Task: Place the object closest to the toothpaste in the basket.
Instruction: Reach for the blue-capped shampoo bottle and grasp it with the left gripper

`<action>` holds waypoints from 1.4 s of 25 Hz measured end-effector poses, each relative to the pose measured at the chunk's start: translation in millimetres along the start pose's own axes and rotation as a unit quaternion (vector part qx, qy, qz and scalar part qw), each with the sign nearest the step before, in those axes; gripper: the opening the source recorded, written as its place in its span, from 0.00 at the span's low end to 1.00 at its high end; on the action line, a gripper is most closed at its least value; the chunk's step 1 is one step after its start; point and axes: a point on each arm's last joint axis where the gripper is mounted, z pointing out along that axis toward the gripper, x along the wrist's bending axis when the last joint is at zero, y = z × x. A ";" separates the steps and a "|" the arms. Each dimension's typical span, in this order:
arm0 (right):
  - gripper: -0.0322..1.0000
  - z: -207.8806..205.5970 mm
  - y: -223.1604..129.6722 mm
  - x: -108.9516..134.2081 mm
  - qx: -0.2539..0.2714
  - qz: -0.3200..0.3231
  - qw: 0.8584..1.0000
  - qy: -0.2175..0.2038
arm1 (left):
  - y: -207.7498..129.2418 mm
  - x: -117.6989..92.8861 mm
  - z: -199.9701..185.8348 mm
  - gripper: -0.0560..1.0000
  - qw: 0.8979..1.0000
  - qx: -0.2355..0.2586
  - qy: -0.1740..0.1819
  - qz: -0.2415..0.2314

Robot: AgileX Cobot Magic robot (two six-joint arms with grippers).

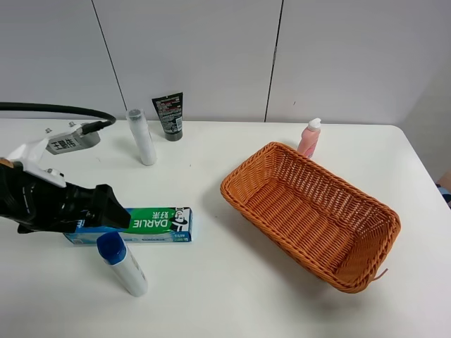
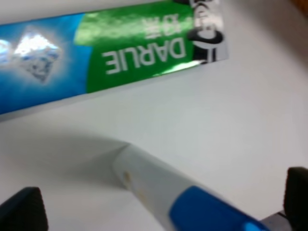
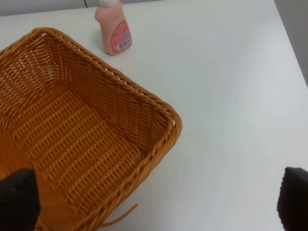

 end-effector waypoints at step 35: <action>0.99 0.0 0.0 0.0 0.000 0.000 1.000 0.000 | -16.1 -20.6 5.5 0.96 0.994 0.052 0.027 -0.088</action>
